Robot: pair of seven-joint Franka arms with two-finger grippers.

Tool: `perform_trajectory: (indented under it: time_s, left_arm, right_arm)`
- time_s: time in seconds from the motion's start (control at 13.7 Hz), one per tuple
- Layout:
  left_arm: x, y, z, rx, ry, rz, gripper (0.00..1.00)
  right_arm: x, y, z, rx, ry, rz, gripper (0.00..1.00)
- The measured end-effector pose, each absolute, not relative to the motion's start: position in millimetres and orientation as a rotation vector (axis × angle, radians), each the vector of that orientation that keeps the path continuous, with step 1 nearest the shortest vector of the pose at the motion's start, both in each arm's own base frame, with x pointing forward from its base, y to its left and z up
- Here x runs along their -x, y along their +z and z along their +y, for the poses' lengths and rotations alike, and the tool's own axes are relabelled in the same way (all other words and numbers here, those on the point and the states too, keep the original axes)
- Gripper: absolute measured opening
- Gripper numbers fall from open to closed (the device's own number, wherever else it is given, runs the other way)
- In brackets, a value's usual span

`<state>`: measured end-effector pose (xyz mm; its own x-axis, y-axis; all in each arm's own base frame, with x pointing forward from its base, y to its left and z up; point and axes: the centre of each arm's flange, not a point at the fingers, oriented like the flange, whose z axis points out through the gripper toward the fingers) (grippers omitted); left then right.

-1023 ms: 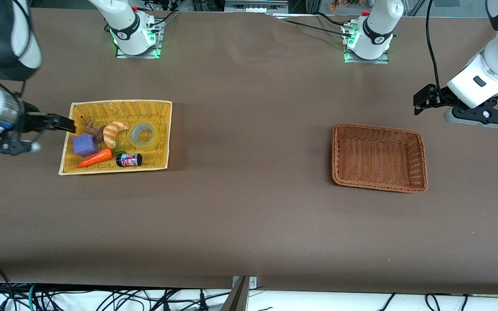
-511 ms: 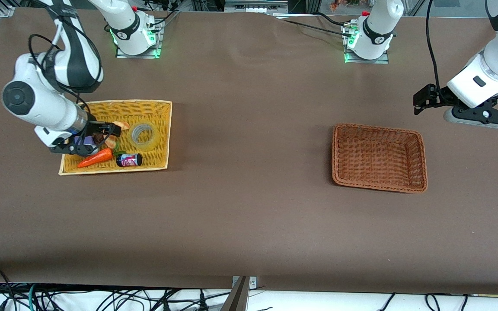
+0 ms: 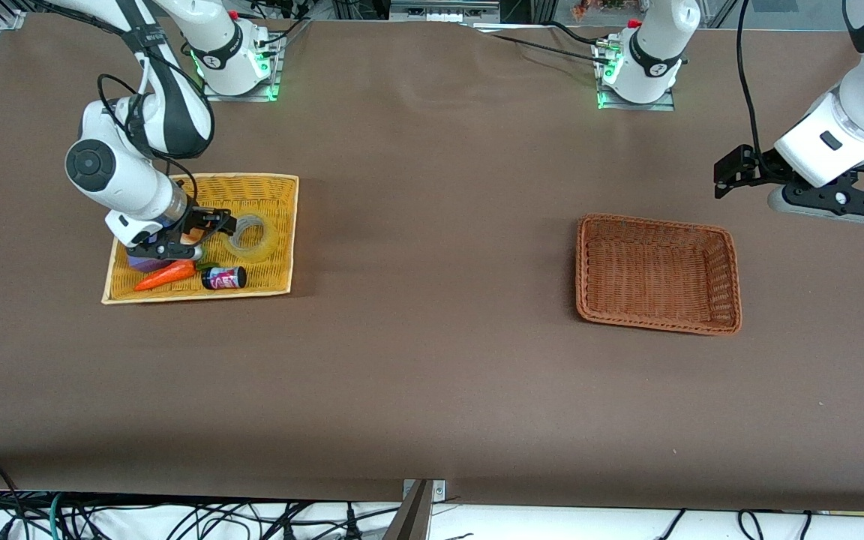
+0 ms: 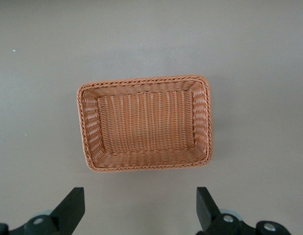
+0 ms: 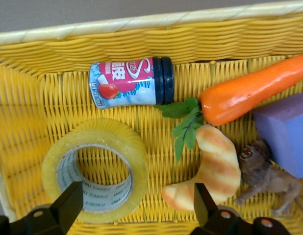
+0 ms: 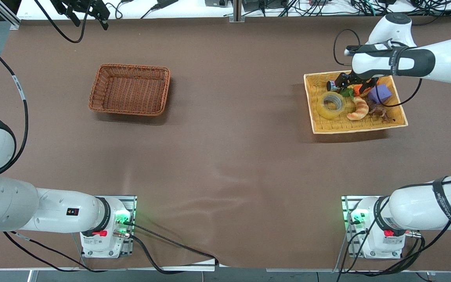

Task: Transfer tape with both arms
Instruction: 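Reach the right gripper down over the tape roll in the yellow basket, then lower the right gripper and close it on the tape roll's rim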

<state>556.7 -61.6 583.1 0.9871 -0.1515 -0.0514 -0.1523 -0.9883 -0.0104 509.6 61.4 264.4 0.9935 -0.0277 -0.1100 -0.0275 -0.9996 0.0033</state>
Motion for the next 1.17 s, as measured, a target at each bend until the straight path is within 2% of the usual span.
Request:
perform_trajectory:
  time_s: [0.51,0.95,1.02,1.1,1.17]
  left_arm:
    - [-557.7,580.1,-61.8,3.118,0.089,0.239,1.0]
    - [-560.2,573.4,-62.3,3.118,0.109,0.239,1.0]
    - [-560.2,573.2,-62.3,3.118,0.109,0.239,1.0]
    - [-560.2,573.2,-62.3,3.118,0.109,0.239,1.0]
    - [-560.2,573.2,-62.4,3.118,0.109,0.24,1.0]
  right_arm:
    - [-497.5,219.1,61.4,-3.149,-0.146,-0.045,1.0]
    - [-486.5,207.8,66.1,-3.148,-0.176,-0.034,1.0]
    - [-484.5,206.6,68.5,-3.148,-0.182,-0.037,0.92]
    - [-482.6,205.6,72.6,-3.148,-0.188,-0.036,0.91]
    - [-481.6,205.8,78.6,-3.15,-0.188,-0.022,0.86]
